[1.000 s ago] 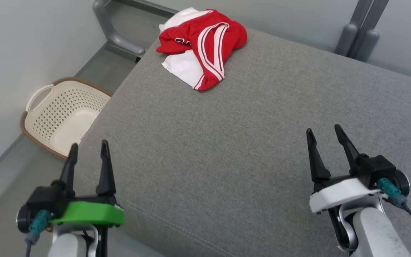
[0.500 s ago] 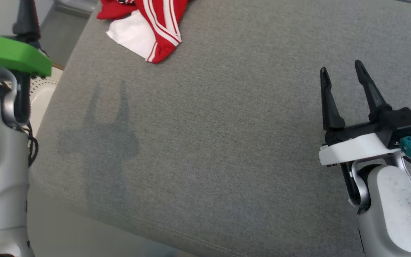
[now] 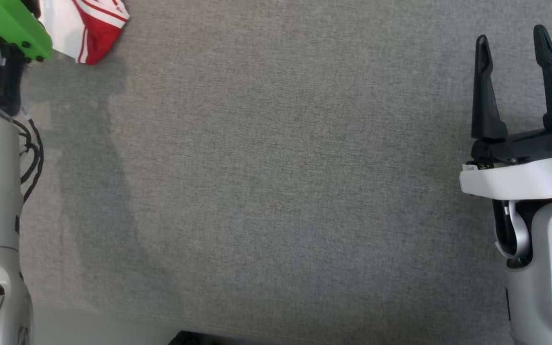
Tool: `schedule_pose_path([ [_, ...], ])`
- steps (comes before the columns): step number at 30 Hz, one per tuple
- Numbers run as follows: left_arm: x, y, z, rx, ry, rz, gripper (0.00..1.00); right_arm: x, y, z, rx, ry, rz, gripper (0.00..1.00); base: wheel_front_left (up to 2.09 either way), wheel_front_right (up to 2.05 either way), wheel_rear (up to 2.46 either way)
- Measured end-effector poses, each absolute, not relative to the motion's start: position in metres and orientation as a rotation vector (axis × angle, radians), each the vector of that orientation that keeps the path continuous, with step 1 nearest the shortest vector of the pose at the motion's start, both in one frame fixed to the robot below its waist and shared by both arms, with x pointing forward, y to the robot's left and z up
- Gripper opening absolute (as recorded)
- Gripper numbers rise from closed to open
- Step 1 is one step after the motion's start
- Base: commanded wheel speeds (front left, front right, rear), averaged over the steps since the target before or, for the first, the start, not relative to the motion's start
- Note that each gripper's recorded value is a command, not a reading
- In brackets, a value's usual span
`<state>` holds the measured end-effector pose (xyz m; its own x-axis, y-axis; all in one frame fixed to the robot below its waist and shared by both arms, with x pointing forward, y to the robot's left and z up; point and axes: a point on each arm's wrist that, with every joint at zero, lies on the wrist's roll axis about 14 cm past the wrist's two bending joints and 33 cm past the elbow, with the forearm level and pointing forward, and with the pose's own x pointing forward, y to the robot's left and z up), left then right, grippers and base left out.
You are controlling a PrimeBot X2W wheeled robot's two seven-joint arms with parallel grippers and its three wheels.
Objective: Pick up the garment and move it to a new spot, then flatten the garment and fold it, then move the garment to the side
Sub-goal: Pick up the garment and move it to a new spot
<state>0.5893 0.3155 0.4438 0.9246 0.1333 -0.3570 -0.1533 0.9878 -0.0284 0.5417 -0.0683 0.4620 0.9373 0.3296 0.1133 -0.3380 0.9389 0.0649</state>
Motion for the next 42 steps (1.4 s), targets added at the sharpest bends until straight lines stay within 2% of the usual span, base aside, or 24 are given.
schedule_pose_path([
  [4,0.588,0.295,0.392,-0.083,0.507,0.106,1.0,0.544,-0.082,0.449,0.062,-0.074,0.313,1.0,0.0,0.0,0.0],
  [12,0.579,0.285,0.352,-0.123,0.613,0.091,1.0,0.545,-0.089,0.439,0.039,-0.052,0.303,1.0,0.0,0.0,0.0],
  [13,0.577,0.286,0.351,-0.125,0.619,0.092,0.86,0.545,-0.089,0.44,0.038,-0.052,0.304,1.0,0.0,0.0,0.0],
  [14,0.577,0.286,0.351,-0.124,0.621,0.092,0.44,0.545,-0.088,0.442,0.038,-0.056,0.305,1.0,0.0,0.0,0.0],
  [15,0.576,0.286,0.351,-0.124,0.623,0.092,0.13,0.545,-0.088,0.443,0.038,-0.058,0.305,1.0,0.0,0.0,0.0],
  [16,0.576,0.286,0.352,-0.125,0.621,0.093,0.0,0.544,-0.088,0.445,0.038,-0.061,0.305,1.0,0.0,0.0,0.0],
  [25,0.576,0.304,0.386,-0.073,0.532,0.11,0.0,0.54,-0.091,0.464,0.048,-0.105,0.294,1.0,0.0,0.0,0.0],
  [32,0.595,0.302,0.467,0.02,0.338,0.058,0.0,0.527,-0.098,0.487,0.064,-0.144,0.269,1.0,0.0,0.0,0.0],
  [36,0.598,0.284,0.514,0.07,0.253,-0.008,0.0,0.515,-0.108,0.503,0.071,-0.172,0.244,1.0,0.0,0.0,0.0],
  [42,0.596,0.225,0.58,0.148,0.139,-0.18,0.0,0.493,-0.13,0.53,0.091,-0.217,0.191,1.0,0.0,0.0,0.0],
])
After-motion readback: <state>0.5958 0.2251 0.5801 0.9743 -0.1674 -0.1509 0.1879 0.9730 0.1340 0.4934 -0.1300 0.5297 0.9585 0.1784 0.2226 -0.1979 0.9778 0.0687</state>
